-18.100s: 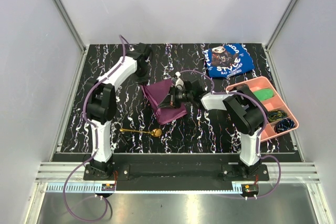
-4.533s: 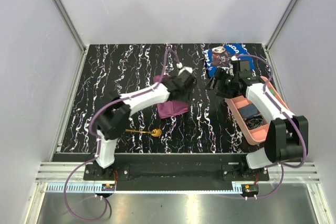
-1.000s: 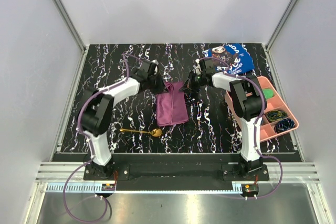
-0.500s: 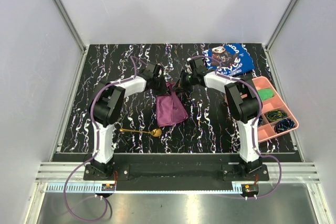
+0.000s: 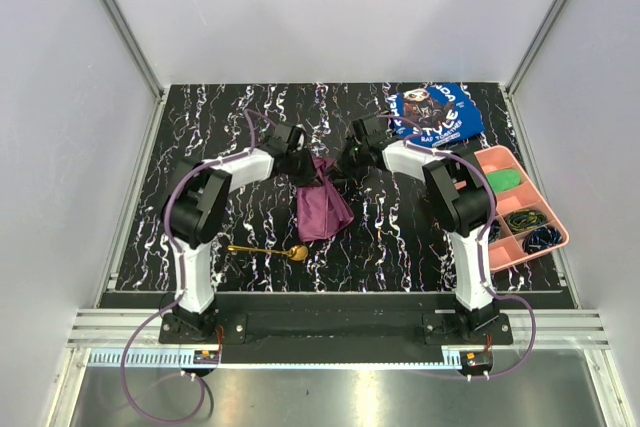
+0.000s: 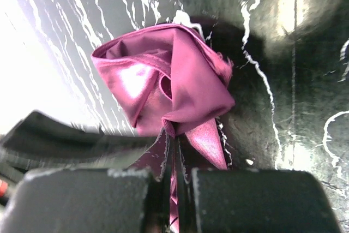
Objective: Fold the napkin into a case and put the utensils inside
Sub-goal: Fold the 2/3-rectangle-folded napkin at the center of the board.
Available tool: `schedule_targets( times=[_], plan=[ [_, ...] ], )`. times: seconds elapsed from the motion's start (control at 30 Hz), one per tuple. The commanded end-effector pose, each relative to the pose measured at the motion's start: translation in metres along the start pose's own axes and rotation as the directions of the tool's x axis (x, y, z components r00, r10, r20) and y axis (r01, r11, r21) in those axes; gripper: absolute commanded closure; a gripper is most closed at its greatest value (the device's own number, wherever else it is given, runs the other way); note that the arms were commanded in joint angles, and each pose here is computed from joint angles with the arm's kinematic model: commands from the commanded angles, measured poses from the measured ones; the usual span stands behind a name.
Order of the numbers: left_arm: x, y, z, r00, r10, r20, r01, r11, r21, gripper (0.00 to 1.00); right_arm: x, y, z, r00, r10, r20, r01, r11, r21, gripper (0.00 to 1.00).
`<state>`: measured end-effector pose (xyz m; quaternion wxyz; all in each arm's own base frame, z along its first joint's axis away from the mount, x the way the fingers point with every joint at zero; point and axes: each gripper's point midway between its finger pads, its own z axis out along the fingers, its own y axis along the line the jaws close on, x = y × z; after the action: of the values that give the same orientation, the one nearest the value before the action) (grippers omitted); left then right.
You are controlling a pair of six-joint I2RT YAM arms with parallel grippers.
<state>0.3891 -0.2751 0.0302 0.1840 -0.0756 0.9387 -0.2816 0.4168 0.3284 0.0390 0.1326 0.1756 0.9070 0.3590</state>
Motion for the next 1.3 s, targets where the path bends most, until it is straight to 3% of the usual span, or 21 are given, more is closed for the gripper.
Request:
schedule_targets(
  times=[0.0, 0.13, 0.37, 0.97, 1.07, 1.27],
  plan=[
    [-0.006, -0.029, -0.045, 0.999, 0.028, 0.043, -0.032, 0.995, 0.090, 0.85, -0.012, 0.017, -0.012, 0.997, 0.002, 0.079, -0.002, 1.000, -0.003, 1.00],
    [-0.002, -0.004, -0.054, 0.998, 0.009, 0.054, -0.010, 1.000, 0.022, 0.85, -0.011, 0.020, -0.014, 0.996, -0.008, 0.090, 0.007, 1.000, 0.010, 1.00],
    [0.011, 0.032, -0.023, 1.000, 0.003, -0.007, -0.003, 0.997, -0.071, 0.91, -0.007, 0.029, -0.015, 0.993, -0.030, 0.113, 0.026, 0.999, 0.041, 1.00],
    [0.018, 0.037, 0.000, 0.999, 0.035, 0.010, -0.035, 0.999, -0.026, 0.96, 0.020, 0.033, 0.018, 0.973, -0.154, 0.171, 0.103, 0.956, 0.273, 0.99],
    [0.016, 0.031, -0.008, 0.999, 0.045, 0.020, -0.045, 0.999, -0.010, 0.94, 0.021, 0.023, 0.026, 0.975, -0.156, 0.161, 0.103, 0.949, 0.297, 0.98],
    [0.014, 0.026, -0.034, 0.999, 0.042, 0.033, -0.042, 0.999, -0.011, 0.79, 0.021, 0.012, 0.030, 0.964, -0.219, 0.151, 0.158, 0.929, 0.334, 0.97]
  ],
)
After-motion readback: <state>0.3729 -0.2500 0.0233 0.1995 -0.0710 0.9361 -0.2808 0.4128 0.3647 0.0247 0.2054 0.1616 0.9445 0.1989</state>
